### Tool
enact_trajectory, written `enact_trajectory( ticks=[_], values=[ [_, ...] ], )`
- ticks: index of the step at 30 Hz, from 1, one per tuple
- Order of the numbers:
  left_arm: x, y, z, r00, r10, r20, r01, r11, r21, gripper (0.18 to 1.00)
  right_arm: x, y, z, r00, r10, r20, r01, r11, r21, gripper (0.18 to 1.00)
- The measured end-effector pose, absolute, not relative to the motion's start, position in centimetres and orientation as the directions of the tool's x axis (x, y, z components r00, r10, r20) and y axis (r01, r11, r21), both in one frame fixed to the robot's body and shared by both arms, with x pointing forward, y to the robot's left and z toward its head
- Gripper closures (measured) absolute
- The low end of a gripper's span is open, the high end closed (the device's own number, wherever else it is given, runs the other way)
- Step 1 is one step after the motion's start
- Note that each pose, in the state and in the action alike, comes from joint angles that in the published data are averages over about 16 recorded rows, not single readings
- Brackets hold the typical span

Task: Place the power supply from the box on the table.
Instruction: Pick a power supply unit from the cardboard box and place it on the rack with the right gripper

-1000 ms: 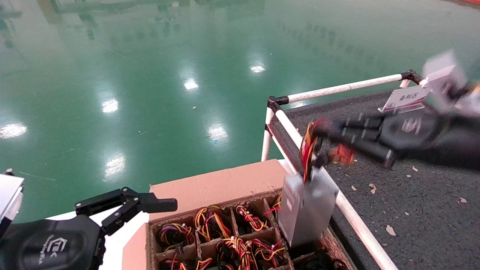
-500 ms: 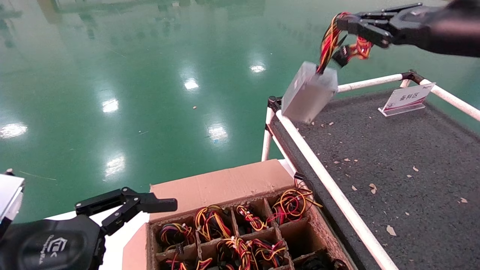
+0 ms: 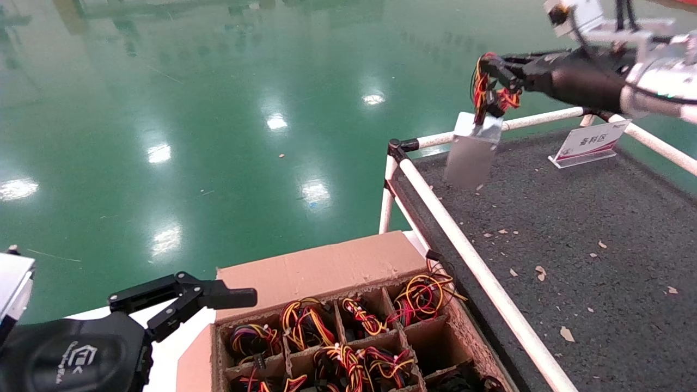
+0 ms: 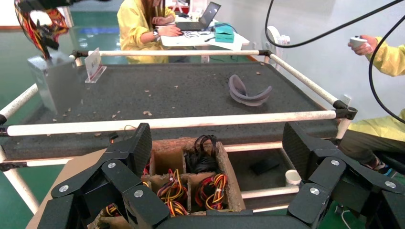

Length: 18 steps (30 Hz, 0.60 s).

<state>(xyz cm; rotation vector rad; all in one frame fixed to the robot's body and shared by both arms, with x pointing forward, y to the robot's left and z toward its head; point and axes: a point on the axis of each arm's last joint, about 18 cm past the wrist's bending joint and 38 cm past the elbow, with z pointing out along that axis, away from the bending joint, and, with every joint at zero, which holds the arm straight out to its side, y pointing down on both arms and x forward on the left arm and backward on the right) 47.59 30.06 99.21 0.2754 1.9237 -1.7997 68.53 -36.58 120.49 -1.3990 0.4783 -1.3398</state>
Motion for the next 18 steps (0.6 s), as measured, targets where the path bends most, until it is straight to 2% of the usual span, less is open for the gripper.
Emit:
enact_trajectory(
  ticks=[18],
  values=[
    [47.6,30.1,99.2,-0.861,-0.179,-0.477,0.464,0.111,-0.879,0.184,72.3,-33.7,116.8,0.276,-0.872,0.403,0.327,-0.310,-0.893,0.947]
  ],
)
